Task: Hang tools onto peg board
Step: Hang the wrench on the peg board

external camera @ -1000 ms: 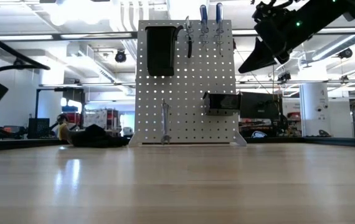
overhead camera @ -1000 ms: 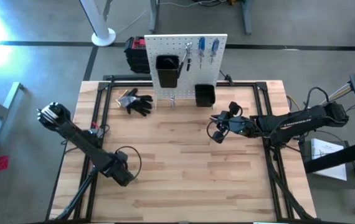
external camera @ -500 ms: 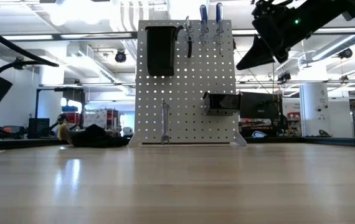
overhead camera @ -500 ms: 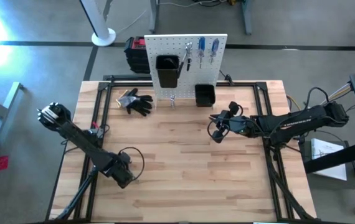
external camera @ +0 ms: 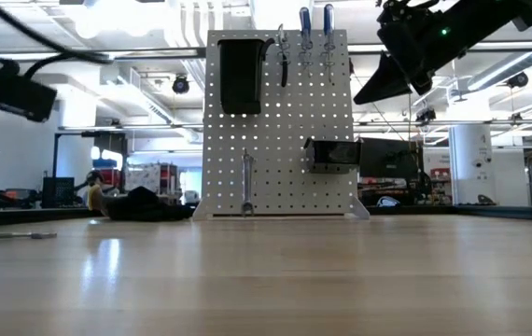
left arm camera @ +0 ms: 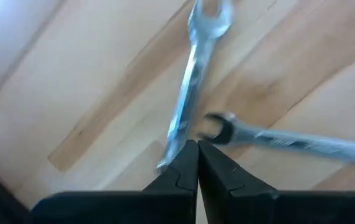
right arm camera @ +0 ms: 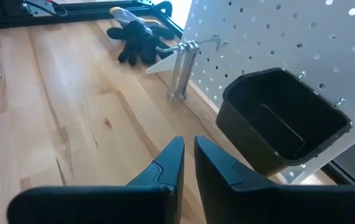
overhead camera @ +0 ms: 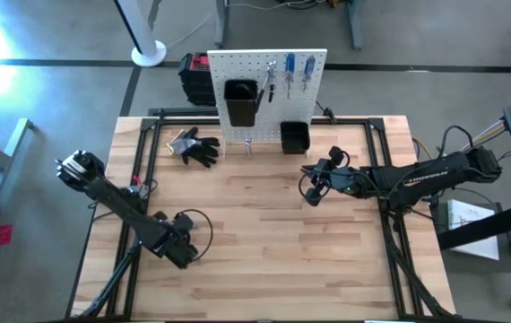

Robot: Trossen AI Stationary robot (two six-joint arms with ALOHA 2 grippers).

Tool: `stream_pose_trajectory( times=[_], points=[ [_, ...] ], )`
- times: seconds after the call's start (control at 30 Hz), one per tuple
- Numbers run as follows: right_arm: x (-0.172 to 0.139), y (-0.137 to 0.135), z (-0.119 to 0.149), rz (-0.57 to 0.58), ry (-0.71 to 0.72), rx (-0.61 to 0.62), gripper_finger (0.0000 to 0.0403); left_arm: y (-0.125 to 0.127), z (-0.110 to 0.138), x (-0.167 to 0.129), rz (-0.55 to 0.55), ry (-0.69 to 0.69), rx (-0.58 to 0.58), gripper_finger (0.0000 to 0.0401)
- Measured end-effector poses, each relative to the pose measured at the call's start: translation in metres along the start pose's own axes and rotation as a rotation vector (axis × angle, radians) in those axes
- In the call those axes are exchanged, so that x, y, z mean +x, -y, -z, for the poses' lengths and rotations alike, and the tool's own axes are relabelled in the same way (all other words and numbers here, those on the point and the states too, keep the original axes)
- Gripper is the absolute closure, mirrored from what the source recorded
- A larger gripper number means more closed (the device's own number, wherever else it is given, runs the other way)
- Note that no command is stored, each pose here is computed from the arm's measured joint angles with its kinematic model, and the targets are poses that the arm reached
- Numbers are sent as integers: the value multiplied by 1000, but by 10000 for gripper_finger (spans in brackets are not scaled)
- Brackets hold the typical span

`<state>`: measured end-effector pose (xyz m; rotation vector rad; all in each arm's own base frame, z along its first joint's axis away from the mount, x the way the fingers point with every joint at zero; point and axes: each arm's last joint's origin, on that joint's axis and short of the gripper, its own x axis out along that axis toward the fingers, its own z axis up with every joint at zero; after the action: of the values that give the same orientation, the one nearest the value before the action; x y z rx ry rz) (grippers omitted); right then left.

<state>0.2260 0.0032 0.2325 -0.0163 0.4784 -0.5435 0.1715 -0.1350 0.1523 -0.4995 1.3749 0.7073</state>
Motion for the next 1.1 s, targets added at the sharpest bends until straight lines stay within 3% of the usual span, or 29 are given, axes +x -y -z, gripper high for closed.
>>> stream_pose_trajectory(
  times=[0.17, 0.4, 0.5, 0.83, 0.93, 1.1],
  points=[
    [0, -2, -2, -49, 16, 18, 371, 4, -9, -8, 28, 56, 29, 400],
    [15, -24, -12, -370, 130, -8, 346, 1, -26, -19, 55, 73, 43, 401],
    [29, -35, -10, -446, 164, 0, 331, -2, -27, -23, 82, 86, 44, 401],
    [53, -48, 3, -439, 101, 35, 296, -23, -24, 1, 97, 48, 37, 401],
    [52, -47, 2, -437, 90, 34, 293, -22, -23, 13, 166, -8, 67, 401],
    [46, -43, -7, -435, 110, 15, 297, -20, -23, 27, 262, 15, 93, 401]
  ],
)
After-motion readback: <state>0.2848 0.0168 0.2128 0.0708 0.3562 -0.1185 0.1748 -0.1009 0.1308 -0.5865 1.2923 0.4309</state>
